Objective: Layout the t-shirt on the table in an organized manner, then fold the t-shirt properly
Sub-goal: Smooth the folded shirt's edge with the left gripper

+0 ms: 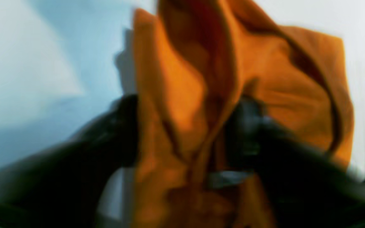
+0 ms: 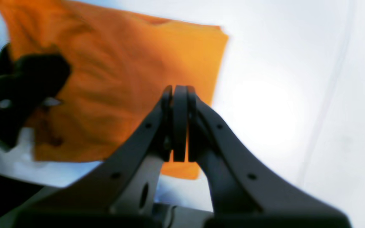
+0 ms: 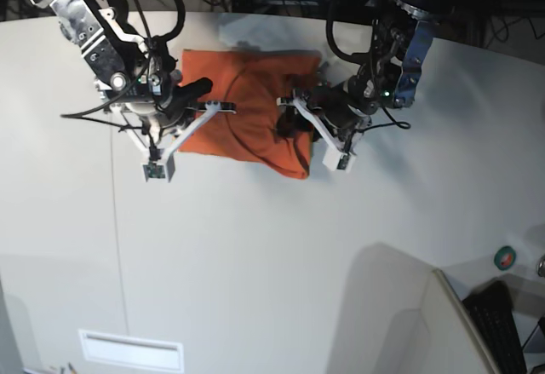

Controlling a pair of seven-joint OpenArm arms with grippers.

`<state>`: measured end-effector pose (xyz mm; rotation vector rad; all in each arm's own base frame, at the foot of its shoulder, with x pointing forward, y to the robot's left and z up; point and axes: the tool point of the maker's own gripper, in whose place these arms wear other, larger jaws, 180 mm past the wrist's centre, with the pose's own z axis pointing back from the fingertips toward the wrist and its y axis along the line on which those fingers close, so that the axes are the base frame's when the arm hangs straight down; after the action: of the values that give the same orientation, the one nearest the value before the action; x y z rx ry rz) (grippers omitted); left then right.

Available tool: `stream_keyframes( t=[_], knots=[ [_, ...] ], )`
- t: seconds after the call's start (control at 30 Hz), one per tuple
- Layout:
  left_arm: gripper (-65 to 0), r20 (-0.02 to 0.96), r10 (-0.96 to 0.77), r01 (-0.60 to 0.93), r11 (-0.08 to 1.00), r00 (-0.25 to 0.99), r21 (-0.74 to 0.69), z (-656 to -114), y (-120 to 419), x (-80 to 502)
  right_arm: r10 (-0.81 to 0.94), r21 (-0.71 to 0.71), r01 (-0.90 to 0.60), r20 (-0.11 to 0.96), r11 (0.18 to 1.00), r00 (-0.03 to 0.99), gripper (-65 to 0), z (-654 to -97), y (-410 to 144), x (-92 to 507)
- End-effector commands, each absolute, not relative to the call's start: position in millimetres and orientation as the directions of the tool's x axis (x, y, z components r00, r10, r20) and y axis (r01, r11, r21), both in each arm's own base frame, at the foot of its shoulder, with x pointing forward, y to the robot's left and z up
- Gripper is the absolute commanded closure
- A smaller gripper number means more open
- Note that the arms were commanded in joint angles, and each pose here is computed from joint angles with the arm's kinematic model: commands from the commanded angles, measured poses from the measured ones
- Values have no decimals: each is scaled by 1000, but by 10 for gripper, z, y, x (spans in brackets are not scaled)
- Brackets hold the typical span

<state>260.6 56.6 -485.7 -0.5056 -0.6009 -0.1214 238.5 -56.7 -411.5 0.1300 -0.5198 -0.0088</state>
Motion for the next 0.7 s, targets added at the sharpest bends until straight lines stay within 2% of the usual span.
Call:
stream_keyframes(
  t=[0.0, 0.03, 0.07, 0.23, 0.33, 0.47, 0.67],
  knots=[
    [-145, 575, 29, 261, 871, 818, -416, -4831, 572, 2622, -52, 126, -19, 536, 992, 842, 0, -4011, -611, 2500],
    [-56, 581, 27, 266, 871, 814, -413, -4812, 573, 2651, -65, 119, 2, 533, 993, 843, 0, -4028, -688, 2490],
    [0, 584, 18, 274, 871, 812, -408, -4801, 576, 2674, -82, 116, 23, 534, 993, 842, 0, -4030, -757, 2496],
    [0, 529, -170, 377, 873, 831, -311, -4805, 759, 2744, -152, 93, 120, 562, 988, 813, 0, -4047, -1091, 2518],
    [0, 533, -354, 525, 825, 769, -210, -4713, 752, 2892, -194, 79, 181, 566, 980, 802, 0, -4064, -1297, 2503],
    [0, 492, -627, 746, 662, 604, -71, -4665, 572, 2982, -239, 63, 247, 562, 967, 792, 0, -4082, -1524, 2456],
    [0, 426, -847, 920, 383, 317, 77, -4551, 153, 3146, -289, 36, 324, 548, 945, 784, 0, -4131, -1798, 2322]
  ],
)
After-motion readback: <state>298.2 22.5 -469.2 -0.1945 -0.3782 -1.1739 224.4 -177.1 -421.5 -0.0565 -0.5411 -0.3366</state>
